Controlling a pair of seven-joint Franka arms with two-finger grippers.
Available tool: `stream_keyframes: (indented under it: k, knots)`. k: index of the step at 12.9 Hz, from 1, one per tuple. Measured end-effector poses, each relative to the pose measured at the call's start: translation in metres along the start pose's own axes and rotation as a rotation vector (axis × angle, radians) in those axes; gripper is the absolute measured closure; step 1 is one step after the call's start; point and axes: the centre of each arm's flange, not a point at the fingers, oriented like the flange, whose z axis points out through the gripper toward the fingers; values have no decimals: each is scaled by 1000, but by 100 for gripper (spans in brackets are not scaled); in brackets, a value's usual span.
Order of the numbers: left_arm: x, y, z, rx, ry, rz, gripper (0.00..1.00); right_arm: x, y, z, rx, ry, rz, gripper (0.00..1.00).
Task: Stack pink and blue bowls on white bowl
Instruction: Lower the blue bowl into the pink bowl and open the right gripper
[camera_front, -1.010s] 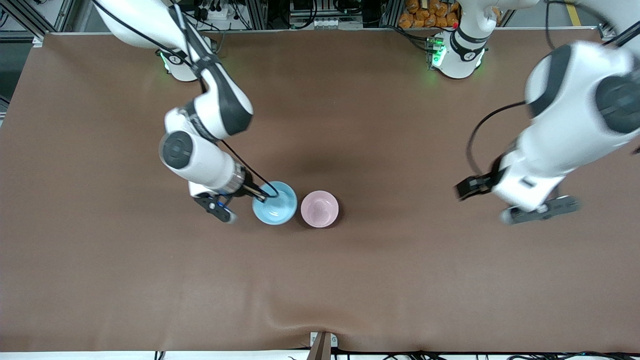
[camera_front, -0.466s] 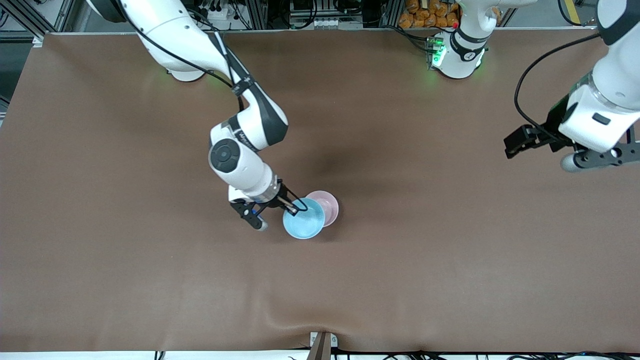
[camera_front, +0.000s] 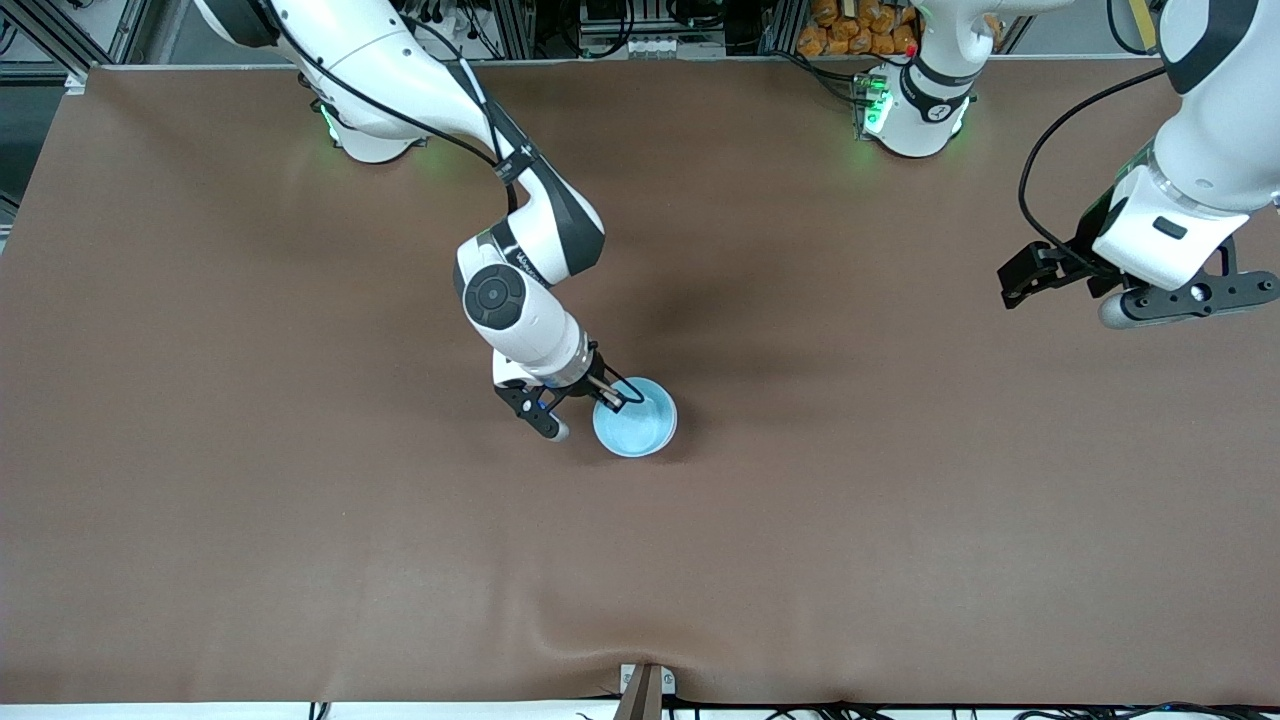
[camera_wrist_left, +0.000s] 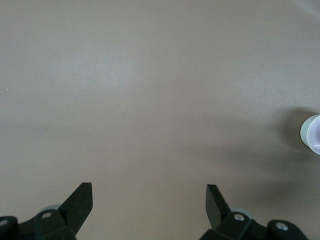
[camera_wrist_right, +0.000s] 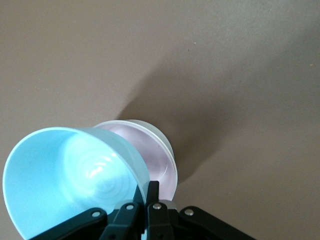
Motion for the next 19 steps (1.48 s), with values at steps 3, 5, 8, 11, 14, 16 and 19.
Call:
stream_keyframes:
  k: [3,5,8,11,14,16,19]
  knots:
    - [-1,-9,-5,-2,16,10,0,-1,4,7,8,9,1,96]
    - [3,-22,-4,-1,17,14,0,-1,6,9,4,9,2,96]
    - [4,-30,-2,0,12,9,0,0,11,20,-12,6,6,96]
    - [2,-27,-3,1,14,15,0,0,12,26,-16,6,5,96]
    - [-1,-28,-5,1,17,15,0,-1,12,26,-16,6,4,89]
    - [-4,-28,-5,2,15,15,0,-1,11,25,-14,6,4,67]
    - [-7,-28,-3,3,13,15,0,1,5,15,6,13,3,34]
